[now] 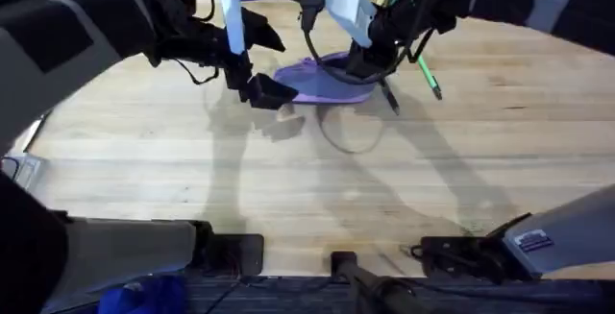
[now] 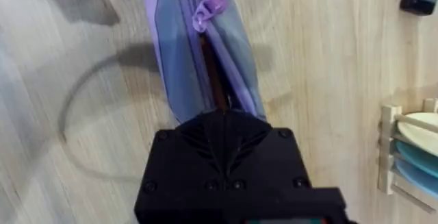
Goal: Unzip the bag, pick up the pens from the table one at a time and place them inside, then zip the bag closed.
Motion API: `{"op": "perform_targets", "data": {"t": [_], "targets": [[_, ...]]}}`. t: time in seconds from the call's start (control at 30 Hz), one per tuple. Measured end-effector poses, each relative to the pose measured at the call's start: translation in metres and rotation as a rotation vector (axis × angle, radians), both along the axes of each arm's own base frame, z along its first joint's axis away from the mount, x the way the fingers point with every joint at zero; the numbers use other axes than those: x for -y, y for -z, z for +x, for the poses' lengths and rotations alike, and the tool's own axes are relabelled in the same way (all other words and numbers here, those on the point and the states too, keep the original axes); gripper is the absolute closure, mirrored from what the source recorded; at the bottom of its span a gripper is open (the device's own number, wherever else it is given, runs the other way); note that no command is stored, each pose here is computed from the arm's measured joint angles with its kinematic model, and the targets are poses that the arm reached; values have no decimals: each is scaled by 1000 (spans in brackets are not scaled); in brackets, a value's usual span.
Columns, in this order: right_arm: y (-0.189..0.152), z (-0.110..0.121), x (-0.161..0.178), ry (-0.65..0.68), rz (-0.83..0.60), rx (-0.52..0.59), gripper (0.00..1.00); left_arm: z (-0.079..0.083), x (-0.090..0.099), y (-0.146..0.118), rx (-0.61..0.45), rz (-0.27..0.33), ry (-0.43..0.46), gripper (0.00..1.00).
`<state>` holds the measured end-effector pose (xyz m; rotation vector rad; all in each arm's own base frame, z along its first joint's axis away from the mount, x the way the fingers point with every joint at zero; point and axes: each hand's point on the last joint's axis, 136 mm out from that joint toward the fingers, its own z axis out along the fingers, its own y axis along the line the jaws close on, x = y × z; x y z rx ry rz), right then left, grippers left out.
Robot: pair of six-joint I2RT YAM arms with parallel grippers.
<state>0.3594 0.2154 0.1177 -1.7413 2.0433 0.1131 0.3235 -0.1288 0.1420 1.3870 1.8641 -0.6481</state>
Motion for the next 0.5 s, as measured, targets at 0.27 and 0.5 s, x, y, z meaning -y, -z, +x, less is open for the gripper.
{"op": "perform_targets", "data": {"t": [0.27,0.5], "targets": [[14,1,-2,-3,-8,-30,971,0,0,0,0,0,0,7],[13,0,-3,-6,5,-37,940,0,0,0,0,0,0,8]]}}
